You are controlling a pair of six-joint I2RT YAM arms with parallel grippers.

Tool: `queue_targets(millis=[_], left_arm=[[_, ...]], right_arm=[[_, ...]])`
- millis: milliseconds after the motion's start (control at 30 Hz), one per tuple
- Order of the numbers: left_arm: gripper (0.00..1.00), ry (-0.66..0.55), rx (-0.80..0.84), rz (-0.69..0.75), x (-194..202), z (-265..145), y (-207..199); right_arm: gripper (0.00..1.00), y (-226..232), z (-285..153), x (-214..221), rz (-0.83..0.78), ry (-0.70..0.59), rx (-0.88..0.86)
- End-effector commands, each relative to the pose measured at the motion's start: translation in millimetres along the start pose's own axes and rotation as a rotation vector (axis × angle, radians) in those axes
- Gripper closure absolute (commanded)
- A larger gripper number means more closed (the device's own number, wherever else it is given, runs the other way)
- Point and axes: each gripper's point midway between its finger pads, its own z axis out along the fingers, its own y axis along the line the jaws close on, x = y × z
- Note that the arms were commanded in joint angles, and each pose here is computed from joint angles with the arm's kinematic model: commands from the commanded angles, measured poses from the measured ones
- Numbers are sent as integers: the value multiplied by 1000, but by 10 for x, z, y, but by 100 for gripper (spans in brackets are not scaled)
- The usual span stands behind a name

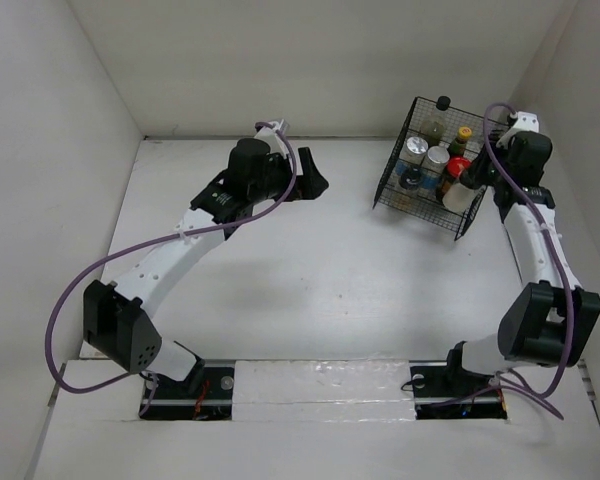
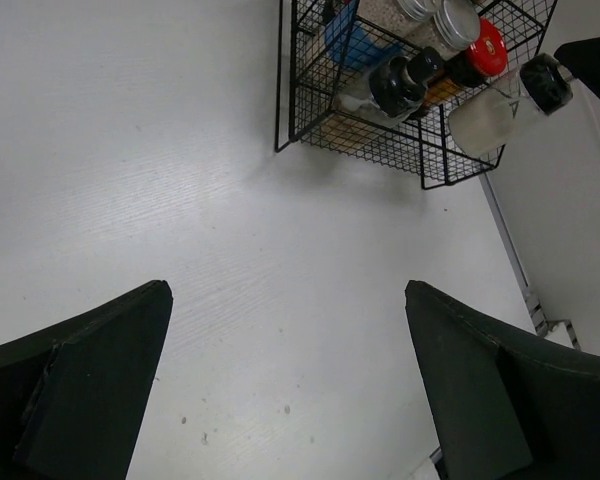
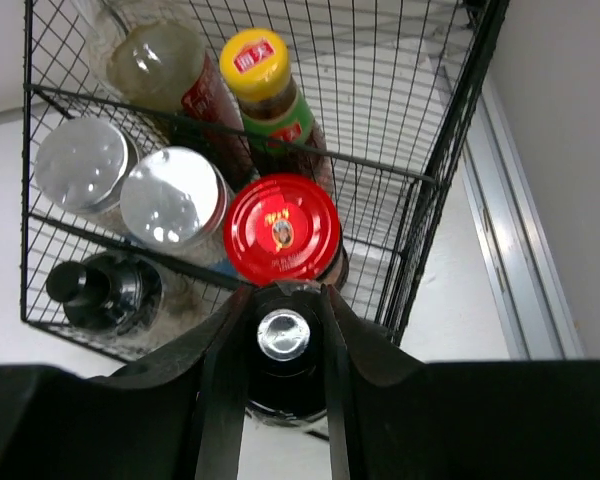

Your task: Organize the condiment bottles

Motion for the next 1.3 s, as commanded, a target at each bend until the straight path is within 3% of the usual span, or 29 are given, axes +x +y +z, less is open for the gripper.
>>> queue_targets(millis=[0,133,333,467,700,867,1267], left_arm=[[0,-47,55,42,-139,-175,-150],[0,-50,31,60,-158,-186,-112],[0,-42,26,77,-123,-176,-82],[0,-34,22,85,-103,-178,-66],[0,-30,30,85,-95,-180,-80],[0,-22,26,75,-75,-182,-73],[0,3,23,62,-18,-192,-63]], right_arm=[[91,90,72,-539,-45,-197,2],[91,169,181,-219,-59,-139,1],[79,306,258,190,-74,-57,-1],[81,267,290,312,-77,-32,29],[96,92,272,-59,-97,-122,145],[98,198,187,-484,-82,-265,183],[100,125,100,-615,-83,-382,305]])
